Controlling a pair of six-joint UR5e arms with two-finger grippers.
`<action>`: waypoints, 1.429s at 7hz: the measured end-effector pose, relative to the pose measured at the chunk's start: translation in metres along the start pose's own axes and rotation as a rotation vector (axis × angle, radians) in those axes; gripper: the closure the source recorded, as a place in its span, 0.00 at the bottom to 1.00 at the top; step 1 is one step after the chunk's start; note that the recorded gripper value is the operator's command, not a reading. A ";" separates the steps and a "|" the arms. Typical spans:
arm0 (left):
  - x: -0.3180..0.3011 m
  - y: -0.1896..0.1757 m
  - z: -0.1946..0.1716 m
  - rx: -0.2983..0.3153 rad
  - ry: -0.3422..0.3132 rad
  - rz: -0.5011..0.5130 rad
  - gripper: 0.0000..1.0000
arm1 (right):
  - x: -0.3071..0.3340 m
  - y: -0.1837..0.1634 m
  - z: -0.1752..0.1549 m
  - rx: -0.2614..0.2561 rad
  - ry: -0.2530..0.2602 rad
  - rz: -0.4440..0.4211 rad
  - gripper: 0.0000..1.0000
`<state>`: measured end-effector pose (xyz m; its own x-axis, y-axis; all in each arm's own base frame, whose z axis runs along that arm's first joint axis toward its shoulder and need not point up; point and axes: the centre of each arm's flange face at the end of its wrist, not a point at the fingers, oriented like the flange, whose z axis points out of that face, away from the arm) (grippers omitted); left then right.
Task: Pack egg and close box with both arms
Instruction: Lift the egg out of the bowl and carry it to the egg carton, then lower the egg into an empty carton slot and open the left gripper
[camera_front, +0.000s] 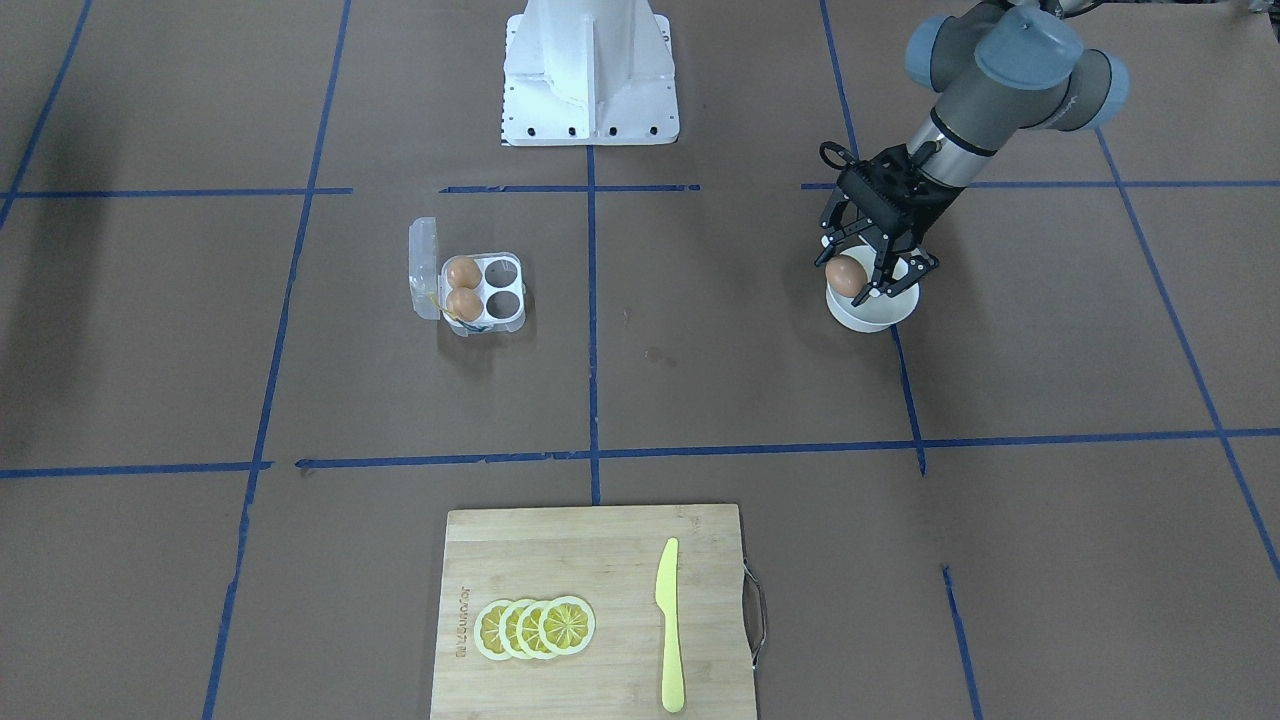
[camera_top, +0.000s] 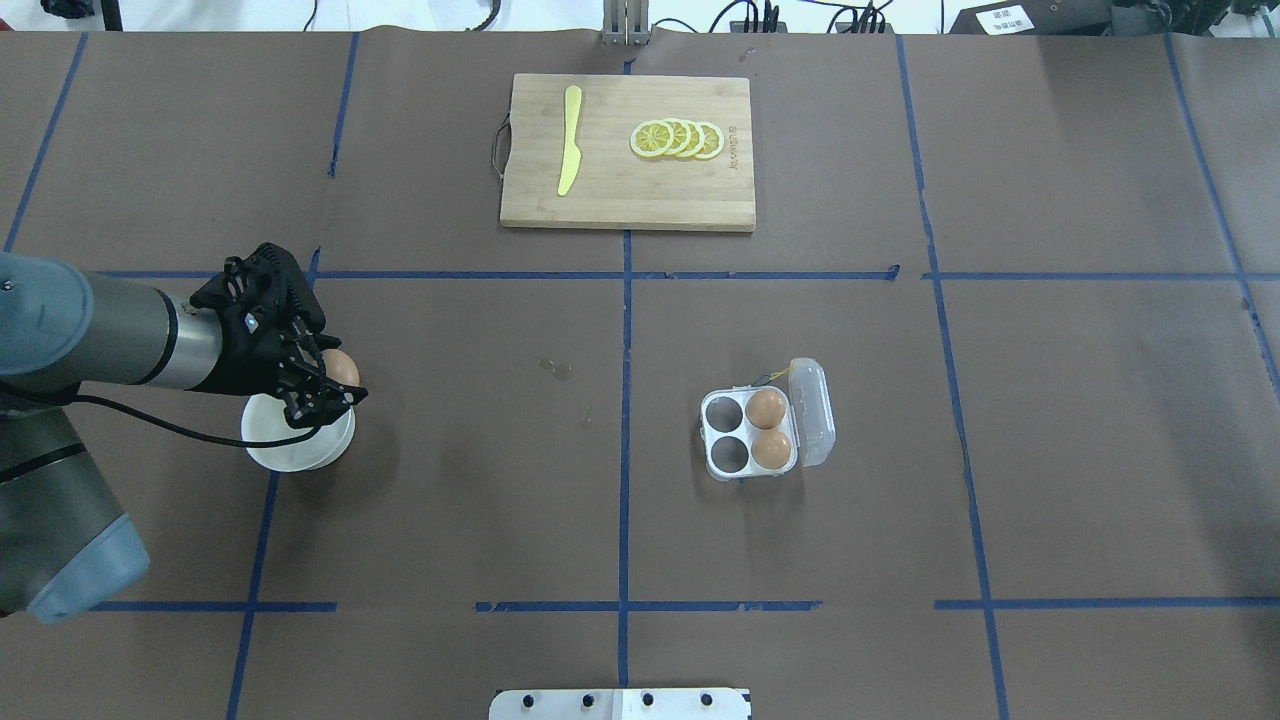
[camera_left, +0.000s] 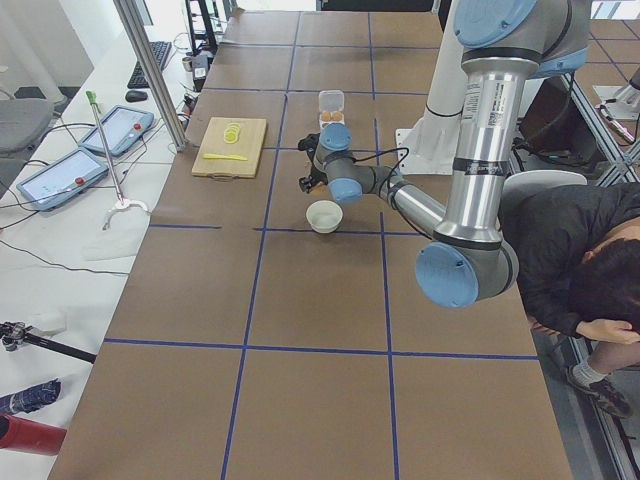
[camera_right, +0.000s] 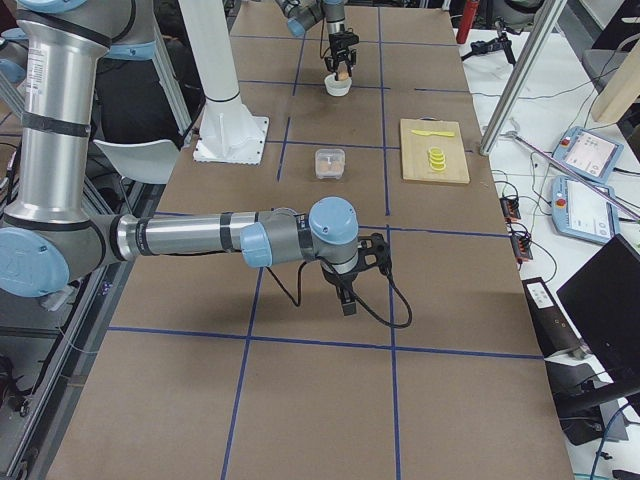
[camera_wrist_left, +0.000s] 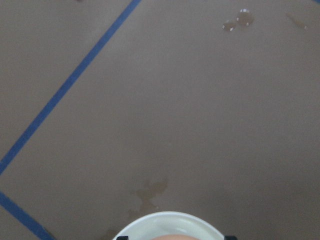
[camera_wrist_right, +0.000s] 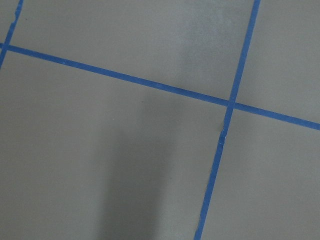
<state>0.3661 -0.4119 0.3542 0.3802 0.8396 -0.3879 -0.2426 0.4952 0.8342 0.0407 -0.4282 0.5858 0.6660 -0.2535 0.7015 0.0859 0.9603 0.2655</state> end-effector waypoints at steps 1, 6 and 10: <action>0.011 -0.032 -0.003 0.052 0.021 -0.065 0.53 | 0.000 0.000 0.000 0.000 -0.001 0.000 0.00; 0.114 -0.151 0.017 0.240 0.267 -0.659 0.53 | 0.001 0.003 0.001 -0.003 0.000 0.004 0.00; 0.230 -0.168 0.082 0.375 0.324 -0.928 0.53 | 0.003 0.004 0.000 -0.001 0.001 0.009 0.00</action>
<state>0.5677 -0.3203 0.1575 0.0050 0.2130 -0.9770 0.3345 0.9204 0.2024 0.0435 -0.4249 0.5889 0.6677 -0.2446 0.7031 0.0803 0.9626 0.2587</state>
